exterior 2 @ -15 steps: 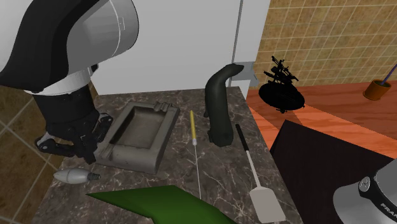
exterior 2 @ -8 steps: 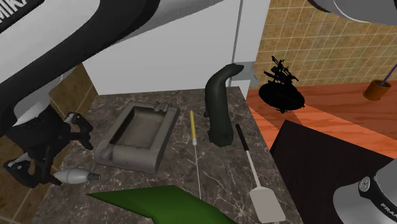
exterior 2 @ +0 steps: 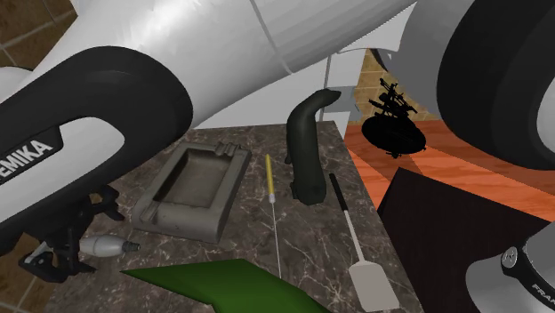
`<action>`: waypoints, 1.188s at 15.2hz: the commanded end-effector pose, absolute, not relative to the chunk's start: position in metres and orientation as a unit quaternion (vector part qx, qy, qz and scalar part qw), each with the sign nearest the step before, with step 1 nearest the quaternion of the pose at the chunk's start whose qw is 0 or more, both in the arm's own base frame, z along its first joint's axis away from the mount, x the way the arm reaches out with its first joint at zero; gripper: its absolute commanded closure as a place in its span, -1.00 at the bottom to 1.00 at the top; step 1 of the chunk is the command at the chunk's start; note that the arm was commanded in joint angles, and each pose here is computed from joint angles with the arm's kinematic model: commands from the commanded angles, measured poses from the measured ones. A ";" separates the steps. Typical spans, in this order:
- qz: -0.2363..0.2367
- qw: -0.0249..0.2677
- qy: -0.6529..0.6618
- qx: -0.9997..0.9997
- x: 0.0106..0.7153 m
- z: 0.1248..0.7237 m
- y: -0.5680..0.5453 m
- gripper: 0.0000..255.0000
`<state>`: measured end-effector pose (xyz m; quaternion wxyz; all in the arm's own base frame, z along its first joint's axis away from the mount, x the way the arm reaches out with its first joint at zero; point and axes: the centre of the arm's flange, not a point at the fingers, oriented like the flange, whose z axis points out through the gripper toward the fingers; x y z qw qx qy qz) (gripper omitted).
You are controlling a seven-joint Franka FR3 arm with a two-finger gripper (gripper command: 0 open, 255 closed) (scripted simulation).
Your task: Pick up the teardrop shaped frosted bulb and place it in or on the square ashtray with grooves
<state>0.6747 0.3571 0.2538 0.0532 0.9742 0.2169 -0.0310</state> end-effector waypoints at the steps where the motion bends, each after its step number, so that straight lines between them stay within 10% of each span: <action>1: -0.031 0.053 0.217 0.974 0.674 0.243 0.356 -1.00; 9: -0.031 0.053 0.217 0.974 0.674 0.240 0.356 -1.00; 10: -0.031 0.053 0.217 0.974 0.674 0.240 0.356 1.00; 18: -0.031 0.053 0.217 0.974 0.674 0.240 0.356 1.00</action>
